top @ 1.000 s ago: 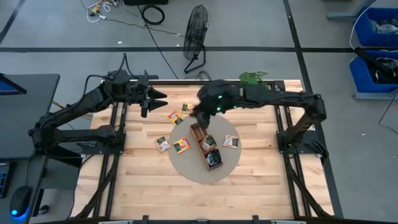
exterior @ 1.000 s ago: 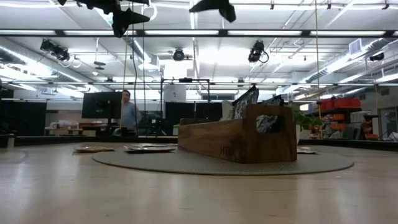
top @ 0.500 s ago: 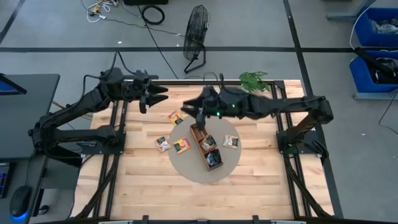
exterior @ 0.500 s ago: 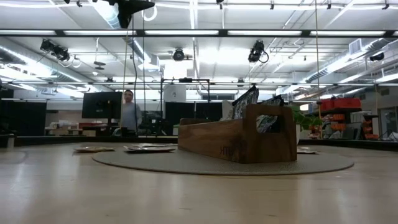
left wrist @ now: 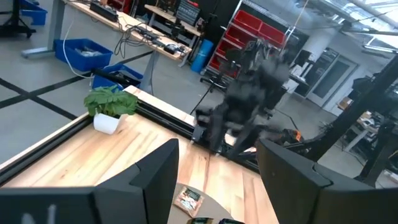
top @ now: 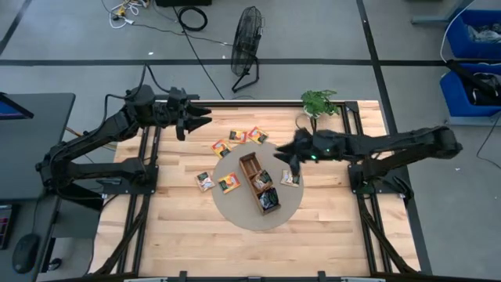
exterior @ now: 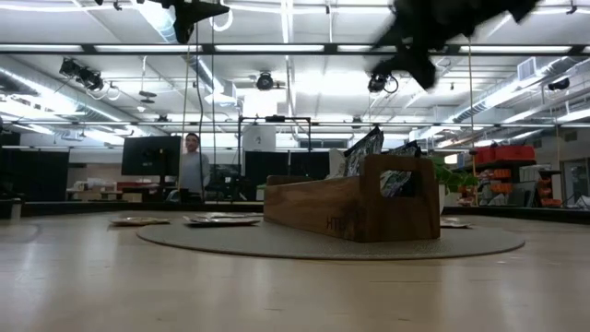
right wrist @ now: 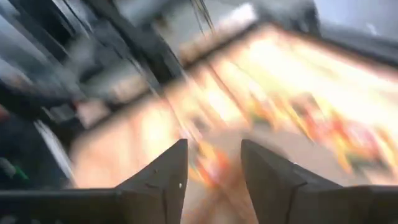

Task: Pick & Place Tea
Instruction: Put the brown tea bag into the middle section of the wooden organizer

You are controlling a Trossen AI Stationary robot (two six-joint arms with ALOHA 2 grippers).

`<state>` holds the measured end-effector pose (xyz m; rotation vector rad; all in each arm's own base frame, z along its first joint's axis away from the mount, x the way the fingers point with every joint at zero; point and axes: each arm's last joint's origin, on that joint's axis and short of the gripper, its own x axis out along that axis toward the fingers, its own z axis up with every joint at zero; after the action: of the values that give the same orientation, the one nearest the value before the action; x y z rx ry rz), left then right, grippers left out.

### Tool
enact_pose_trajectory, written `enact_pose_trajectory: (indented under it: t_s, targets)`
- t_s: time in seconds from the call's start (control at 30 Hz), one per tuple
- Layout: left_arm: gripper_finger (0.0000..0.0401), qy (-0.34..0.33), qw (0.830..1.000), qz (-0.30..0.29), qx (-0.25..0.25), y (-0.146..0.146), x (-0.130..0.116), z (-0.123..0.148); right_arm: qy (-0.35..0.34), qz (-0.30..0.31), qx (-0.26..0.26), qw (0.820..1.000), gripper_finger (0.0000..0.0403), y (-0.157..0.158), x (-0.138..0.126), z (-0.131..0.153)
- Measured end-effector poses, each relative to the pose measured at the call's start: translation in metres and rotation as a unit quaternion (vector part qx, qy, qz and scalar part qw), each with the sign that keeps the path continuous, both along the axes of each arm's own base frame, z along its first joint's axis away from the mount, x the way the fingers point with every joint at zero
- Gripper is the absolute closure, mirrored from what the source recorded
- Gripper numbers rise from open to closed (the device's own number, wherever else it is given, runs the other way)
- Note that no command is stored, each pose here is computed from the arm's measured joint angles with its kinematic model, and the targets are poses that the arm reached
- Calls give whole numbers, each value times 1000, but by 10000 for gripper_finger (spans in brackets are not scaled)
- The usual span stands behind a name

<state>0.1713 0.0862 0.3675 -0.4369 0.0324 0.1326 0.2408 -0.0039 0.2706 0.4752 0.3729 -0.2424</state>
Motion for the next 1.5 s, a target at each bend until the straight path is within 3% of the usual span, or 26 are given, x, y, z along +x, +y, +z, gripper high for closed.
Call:
enact_pose_trajectory:
  t_s: [0.27,0.6,0.83,1.07,1.5]
  targets:
    - [181,14,1000,5,-11,0,0,-3,164,33,27,985,246,3,-44,-74]
    - [181,27,999,11,-28,0,0,-6,248,84,-66,963,246,4,-65,-115]
    - [181,35,999,23,-31,1,-1,-8,247,110,-107,957,246,3,-73,-134]
    - [181,37,998,26,-32,1,-1,-8,240,88,-145,956,246,1,-73,-137]
    - [181,35,998,31,-42,1,-1,-8,248,106,-140,953,246,2,-62,-152]
